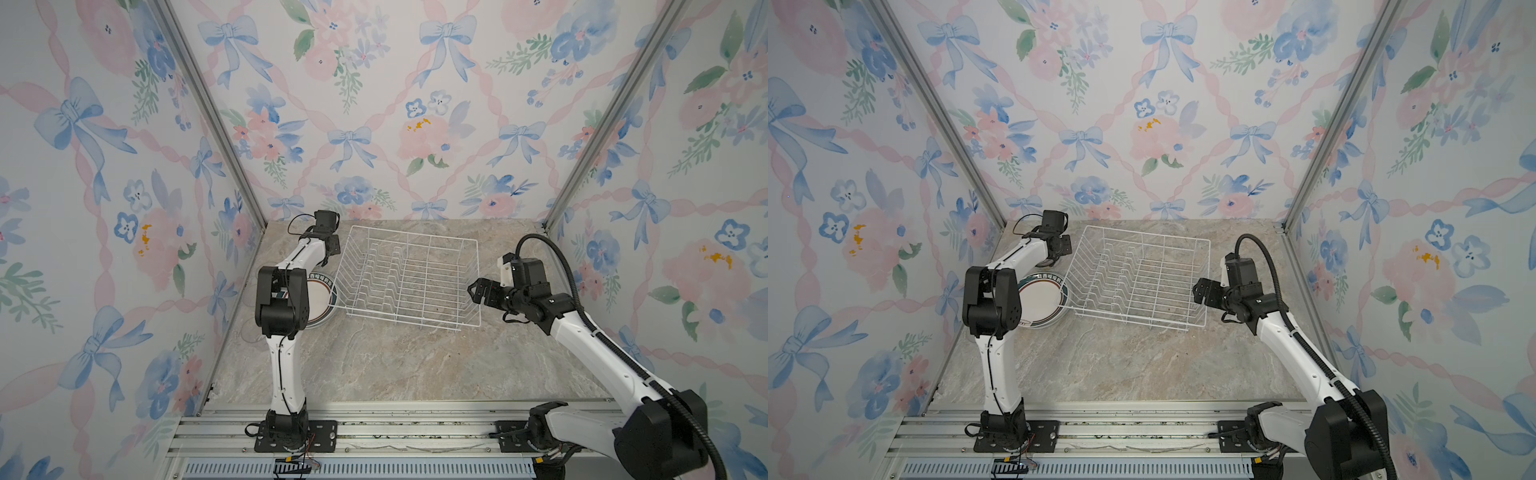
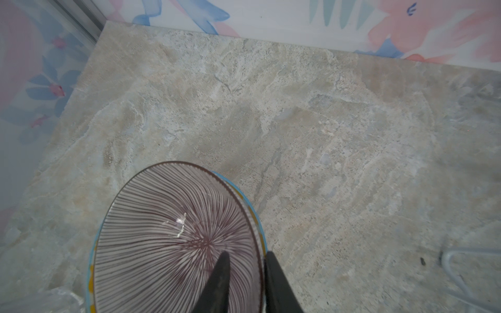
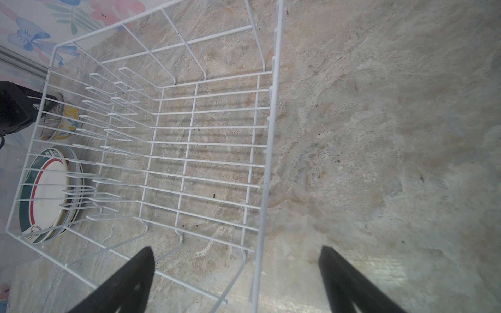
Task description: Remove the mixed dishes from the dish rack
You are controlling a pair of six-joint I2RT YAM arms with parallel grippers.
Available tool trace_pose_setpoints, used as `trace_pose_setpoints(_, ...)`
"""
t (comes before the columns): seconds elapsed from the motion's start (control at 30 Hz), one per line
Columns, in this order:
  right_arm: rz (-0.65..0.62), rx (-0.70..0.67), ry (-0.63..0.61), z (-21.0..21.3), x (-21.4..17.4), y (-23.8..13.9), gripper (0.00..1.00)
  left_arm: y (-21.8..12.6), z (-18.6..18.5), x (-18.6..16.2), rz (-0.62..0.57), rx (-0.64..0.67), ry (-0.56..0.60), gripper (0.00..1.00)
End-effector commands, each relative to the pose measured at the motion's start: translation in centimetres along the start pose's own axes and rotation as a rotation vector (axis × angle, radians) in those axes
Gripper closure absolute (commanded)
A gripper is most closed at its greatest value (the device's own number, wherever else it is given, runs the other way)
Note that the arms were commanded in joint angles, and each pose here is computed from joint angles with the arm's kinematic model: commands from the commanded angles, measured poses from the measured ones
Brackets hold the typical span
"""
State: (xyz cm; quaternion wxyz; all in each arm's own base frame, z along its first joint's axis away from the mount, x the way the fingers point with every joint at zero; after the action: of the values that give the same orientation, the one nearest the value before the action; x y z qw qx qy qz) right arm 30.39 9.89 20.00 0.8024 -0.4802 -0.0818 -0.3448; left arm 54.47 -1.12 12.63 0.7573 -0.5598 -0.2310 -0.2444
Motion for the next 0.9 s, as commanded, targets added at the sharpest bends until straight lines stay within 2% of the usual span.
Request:
trace_pose_setpoints(0.0,0.000,0.002,0.003,0.1,0.4,-0.5,0.03,-0.8,1.1,1.4,-0.034,0.030,-0.014,0.74)
trace_pose_setpoints(0.03,0.000,0.001,0.003,0.1,0.3,-0.5,0.03,-0.9,1.1,1.5,-0.036,0.030,-0.015,0.73)
trace_pose_setpoints(0.1,-0.001,0.003,0.002,0.2,0.4,-0.5,0.03,-1.1,1.2,1.6,-0.040,0.033,-0.017,0.63)
trace_pose_setpoints(0.2,-0.003,0.003,0.002,0.2,0.4,-0.5,0.03,-1.6,1.4,1.8,-0.048,0.038,-0.021,0.53)
trace_pose_setpoints(0.37,-0.014,0.007,-0.005,0.2,0.5,-0.6,0.03,-2.5,1.7,2.2,-0.064,0.064,-0.020,0.14)
trace_pose_setpoints(0.4,-0.022,0.011,-0.009,0.3,0.6,-0.7,0.03,-2.8,1.8,2.4,-0.070,0.069,-0.019,0.02)
trace_pose_setpoints(0.63,-0.114,0.048,-0.040,0.8,1.6,-1.8,0.03,-5.2,2.5,2.7,-0.103,0.078,-0.064,0.02)
trace_pose_setpoints(0.73,-0.207,0.036,-0.052,0.6,2.6,-2.5,0.03,-6.7,2.6,2.5,-0.146,0.072,-0.082,0.02)
trace_pose_setpoints(0.87,-0.362,-0.009,-0.056,-0.2,4.0,-3.7,0.03,-9.4,3.0,1.8,-0.262,0.059,-0.118,0.02)
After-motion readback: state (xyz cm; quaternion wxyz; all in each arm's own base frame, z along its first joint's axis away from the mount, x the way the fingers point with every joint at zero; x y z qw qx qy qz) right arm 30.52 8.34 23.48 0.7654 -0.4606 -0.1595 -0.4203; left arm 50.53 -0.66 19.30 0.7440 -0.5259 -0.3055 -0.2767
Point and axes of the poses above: each gripper's point midway between its finger pads, its own y axis out along the fingers, its own z axis along the line the jaws close on, x = y × z, the point moved 4 cm from there along -y, back along the fingers, and after that the axes turned 15 degrees about y, right-handed, at the moved point
